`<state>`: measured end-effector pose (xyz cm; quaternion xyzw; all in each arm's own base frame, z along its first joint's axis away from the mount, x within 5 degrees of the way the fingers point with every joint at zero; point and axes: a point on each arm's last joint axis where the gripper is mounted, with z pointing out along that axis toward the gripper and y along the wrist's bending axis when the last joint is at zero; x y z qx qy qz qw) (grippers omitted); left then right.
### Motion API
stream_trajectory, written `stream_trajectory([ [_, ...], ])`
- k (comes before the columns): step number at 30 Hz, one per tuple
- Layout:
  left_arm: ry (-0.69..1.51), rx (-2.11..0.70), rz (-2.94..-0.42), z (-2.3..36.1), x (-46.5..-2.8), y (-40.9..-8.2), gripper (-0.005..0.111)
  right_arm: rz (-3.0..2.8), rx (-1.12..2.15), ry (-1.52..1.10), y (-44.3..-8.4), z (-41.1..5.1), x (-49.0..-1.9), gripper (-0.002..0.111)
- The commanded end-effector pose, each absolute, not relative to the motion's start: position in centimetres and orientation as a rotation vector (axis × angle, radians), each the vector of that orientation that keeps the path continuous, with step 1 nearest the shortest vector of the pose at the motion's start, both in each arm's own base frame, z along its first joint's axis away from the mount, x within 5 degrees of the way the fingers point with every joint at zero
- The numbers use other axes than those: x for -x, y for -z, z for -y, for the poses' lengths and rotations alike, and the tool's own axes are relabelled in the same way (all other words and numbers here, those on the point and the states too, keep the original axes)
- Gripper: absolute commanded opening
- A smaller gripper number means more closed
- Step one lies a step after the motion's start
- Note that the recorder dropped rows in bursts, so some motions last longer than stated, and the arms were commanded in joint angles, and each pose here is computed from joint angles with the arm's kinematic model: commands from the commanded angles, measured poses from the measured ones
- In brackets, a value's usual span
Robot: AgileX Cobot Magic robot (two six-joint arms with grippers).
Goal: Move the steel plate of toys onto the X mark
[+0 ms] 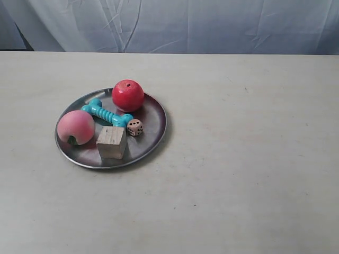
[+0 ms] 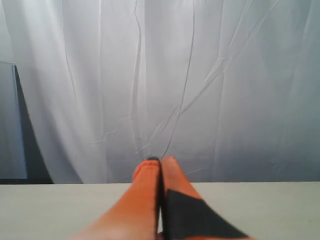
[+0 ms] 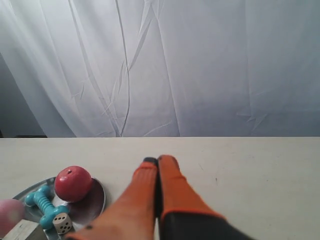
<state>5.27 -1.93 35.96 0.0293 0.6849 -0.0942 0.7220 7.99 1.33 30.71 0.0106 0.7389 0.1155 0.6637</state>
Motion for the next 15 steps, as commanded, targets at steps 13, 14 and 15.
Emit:
stream_trajectory([
  [13, -0.061, 0.067, -1.452, -0.5, -6.0, -27.7, 0.0, -1.664, -0.023, -0.255, -30.6, -1.3, -7.9, -0.001],
  [14, -0.074, 0.06, -1.447, -0.5, -5.8, -27.0, 0.0, -1.664, -0.023, -0.255, -30.6, -1.3, -7.9, -0.001],
  [15, -0.08, 0.055, -1.448, -0.5, -5.6, -26.4, 0.0, -1.664, -0.023, -0.255, -30.6, -1.3, -7.9, -0.001],
])
